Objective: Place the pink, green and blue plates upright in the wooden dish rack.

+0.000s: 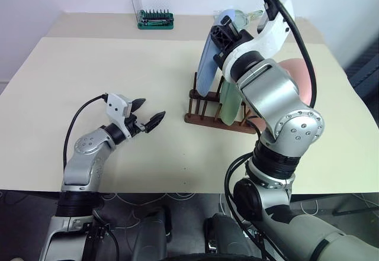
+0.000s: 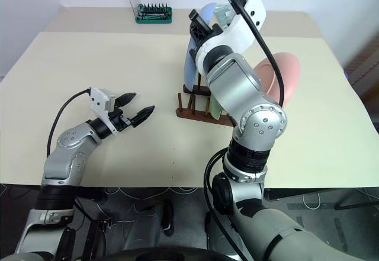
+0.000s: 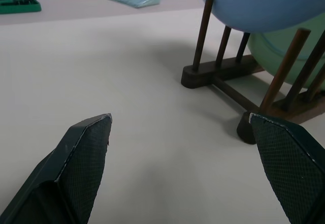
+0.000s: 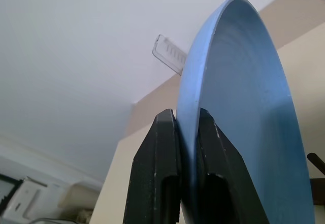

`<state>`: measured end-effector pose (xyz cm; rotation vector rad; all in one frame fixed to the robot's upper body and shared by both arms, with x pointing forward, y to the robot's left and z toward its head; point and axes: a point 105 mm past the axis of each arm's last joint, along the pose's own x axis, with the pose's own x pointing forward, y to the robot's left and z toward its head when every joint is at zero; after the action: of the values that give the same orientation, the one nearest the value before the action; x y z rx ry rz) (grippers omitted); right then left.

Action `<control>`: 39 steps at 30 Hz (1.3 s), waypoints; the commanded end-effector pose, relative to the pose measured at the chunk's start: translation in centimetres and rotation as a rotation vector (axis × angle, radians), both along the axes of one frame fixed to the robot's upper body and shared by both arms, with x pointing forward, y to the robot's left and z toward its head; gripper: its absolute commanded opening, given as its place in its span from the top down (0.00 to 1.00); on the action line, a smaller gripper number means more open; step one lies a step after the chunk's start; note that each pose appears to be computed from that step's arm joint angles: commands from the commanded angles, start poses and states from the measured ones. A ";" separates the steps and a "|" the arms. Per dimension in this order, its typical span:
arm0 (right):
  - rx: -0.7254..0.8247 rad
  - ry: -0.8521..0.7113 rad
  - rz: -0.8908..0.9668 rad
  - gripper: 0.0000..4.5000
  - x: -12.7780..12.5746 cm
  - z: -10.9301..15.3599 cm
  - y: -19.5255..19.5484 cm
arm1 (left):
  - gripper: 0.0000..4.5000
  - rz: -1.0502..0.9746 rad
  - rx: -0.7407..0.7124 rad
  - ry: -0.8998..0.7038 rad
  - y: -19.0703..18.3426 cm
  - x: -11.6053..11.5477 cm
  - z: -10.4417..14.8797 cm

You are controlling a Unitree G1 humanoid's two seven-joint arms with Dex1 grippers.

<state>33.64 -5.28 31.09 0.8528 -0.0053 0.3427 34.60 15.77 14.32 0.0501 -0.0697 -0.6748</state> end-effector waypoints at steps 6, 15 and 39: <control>0.074 0.035 0.015 1.00 -0.7 -0.3 0.4 | 0.01 -0.029 0.007 -0.048 -0.8 0.1 1.3; 0.095 0.075 0.011 1.00 -0.6 -0.9 0.4 | 0.01 -0.052 0.012 -0.060 -0.9 0.2 1.8; -0.188 -0.245 0.050 0.12 -1.5 3.8 0.3 | 0.00 -0.098 0.030 -0.044 -1.2 -0.9 1.4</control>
<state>33.32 -5.69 32.99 0.7046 -0.0949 0.4036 34.01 14.93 14.57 0.0694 -0.0652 -0.7534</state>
